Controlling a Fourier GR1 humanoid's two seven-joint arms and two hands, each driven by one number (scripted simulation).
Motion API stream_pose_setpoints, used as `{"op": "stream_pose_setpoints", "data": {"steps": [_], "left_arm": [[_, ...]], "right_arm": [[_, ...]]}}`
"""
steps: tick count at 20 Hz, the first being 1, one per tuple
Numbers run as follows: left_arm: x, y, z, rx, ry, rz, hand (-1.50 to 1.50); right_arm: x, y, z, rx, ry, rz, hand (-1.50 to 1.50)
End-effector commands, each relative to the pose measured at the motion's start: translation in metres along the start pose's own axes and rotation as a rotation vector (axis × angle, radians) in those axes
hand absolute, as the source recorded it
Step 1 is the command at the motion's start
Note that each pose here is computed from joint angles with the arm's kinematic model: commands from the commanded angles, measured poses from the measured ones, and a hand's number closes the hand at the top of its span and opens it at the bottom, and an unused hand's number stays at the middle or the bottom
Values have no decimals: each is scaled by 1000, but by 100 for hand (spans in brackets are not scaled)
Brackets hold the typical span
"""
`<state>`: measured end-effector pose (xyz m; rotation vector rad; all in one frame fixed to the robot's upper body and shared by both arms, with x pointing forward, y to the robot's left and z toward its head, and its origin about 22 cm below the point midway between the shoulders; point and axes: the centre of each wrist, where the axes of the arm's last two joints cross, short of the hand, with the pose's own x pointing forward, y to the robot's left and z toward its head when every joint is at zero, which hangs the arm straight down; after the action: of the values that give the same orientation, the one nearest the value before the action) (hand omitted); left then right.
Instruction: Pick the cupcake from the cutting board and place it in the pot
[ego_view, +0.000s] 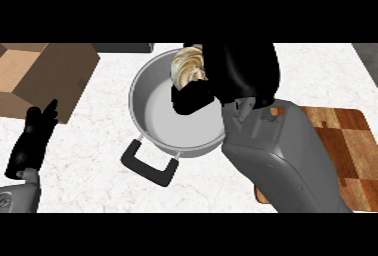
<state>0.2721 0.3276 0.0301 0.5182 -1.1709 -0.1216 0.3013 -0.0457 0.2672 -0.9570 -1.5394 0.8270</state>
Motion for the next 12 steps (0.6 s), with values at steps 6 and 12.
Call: {"op": "stream_pose_setpoints", "data": {"steps": [6, 12], "left_arm": [[3, -17, -13, -14, -1, -9, 0], [13, -17, -8, 2, -10, -2, 0]], "right_arm": [[-17, 69, -28, 164, 141, -205, -150], [-11, 76, -22, -5, 120, -477, -150]]}}
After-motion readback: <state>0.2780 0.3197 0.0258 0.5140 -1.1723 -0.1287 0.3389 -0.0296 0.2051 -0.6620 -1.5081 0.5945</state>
